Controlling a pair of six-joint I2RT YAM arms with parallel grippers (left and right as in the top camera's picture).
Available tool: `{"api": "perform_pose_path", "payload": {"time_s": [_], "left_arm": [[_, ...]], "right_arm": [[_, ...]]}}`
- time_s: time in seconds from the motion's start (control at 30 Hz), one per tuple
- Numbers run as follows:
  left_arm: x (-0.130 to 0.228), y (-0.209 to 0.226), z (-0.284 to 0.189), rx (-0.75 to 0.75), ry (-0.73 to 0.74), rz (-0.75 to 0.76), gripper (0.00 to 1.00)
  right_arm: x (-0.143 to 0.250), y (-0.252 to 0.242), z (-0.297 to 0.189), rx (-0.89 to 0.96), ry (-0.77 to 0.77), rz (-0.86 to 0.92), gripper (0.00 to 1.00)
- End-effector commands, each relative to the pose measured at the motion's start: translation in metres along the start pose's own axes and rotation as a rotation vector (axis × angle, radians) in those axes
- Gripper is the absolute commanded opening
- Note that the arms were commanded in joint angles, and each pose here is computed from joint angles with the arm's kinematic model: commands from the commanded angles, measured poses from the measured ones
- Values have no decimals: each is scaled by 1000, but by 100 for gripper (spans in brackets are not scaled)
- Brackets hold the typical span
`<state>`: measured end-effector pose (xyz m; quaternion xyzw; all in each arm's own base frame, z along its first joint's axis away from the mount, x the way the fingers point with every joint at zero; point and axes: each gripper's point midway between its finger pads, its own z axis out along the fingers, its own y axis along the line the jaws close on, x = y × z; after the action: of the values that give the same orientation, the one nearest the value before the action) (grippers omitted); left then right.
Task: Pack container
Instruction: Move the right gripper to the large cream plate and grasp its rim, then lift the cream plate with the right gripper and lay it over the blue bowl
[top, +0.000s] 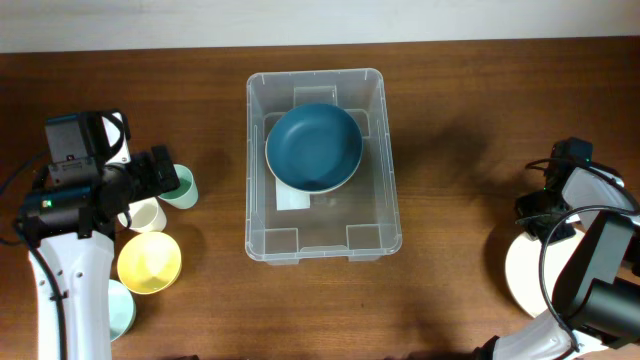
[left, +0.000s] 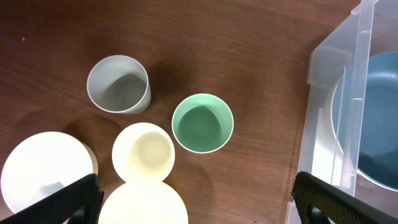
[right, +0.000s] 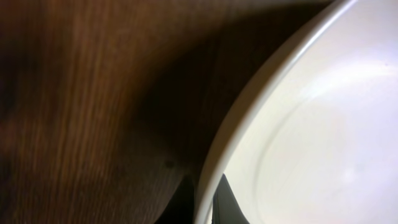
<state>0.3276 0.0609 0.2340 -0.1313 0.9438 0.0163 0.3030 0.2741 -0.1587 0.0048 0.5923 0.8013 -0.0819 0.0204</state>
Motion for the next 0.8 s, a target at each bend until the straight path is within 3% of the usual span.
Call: {"api": "perform_pose_path", "payload": {"time_s": [0.0,0.2,0.43,0.57,0.63,0.77], "left_arm": [[-4,-1,-3,10,-14,13,99],[-4,-1,-3,10,-14,13,99],[-5,-1,-3,10,-15,13,99],[-4,-1,-3,10,-14,13,99],[-4,-1,-3,10,-14,13,99],[-4,-1,-3,10,-14,13,100]], "right_arm": [[-5,28,-13,-78,-33,-202,3],[-13,83,-69,-157,-207,-517,4],[18,137,-122,-184,-348,-967,4],[57,169,-159,-218,-431,-1251,4],[96,186,-189,-229,-498,-1512,4],[157,209,-235,-278,-630,-1816,4]]}}
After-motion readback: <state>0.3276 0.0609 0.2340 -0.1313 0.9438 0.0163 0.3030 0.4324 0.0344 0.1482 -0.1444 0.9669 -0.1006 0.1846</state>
